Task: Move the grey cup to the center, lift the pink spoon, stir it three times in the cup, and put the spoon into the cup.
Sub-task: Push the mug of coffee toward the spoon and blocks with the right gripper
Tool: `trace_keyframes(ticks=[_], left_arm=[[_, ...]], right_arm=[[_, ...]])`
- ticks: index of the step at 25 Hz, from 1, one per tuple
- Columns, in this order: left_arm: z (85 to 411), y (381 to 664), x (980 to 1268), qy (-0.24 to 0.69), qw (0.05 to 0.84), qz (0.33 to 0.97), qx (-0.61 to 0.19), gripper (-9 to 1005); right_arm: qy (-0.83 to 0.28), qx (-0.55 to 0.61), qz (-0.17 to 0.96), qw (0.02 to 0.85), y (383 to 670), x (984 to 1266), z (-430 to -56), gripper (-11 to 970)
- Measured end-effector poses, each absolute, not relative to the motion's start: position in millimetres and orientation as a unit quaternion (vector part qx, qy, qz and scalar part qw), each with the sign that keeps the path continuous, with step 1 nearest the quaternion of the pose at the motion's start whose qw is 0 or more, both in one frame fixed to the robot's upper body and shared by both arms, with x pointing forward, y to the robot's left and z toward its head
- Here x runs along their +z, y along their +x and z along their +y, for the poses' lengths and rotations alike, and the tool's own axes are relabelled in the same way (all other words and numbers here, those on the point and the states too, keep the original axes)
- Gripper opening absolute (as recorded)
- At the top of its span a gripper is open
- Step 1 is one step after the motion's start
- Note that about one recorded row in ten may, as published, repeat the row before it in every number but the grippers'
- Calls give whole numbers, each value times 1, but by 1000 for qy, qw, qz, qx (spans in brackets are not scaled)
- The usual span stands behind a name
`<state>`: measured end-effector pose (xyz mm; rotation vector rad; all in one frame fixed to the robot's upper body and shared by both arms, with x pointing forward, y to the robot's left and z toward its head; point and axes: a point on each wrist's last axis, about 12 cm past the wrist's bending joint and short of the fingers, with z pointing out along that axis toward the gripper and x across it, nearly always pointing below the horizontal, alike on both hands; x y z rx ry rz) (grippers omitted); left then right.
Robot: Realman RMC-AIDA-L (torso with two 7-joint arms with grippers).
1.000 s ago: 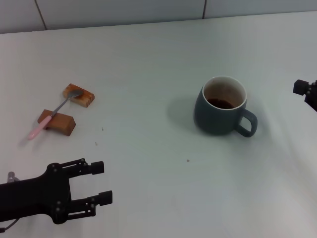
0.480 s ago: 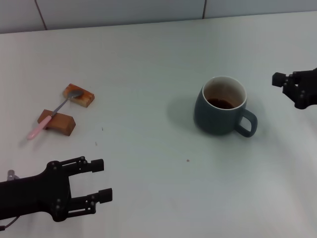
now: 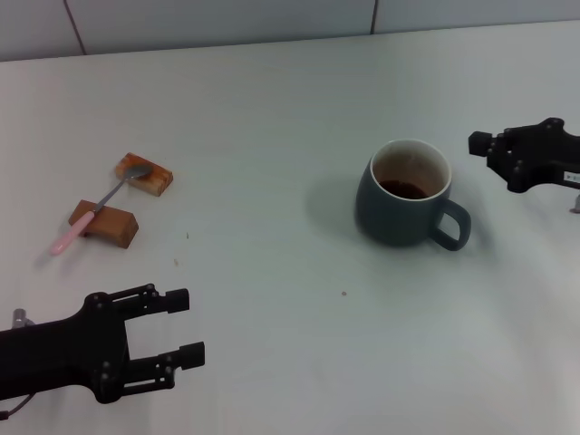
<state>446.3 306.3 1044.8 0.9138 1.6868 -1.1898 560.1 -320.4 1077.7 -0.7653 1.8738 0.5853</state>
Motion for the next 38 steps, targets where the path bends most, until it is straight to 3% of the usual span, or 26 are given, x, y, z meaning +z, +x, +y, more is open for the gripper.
trace_keyframes(ticks=[38], left_arm=[[306,447,1045,367,427,675,-476,739]], right_arm=[[-342,270,789,434,570,1066,-286,-1]])
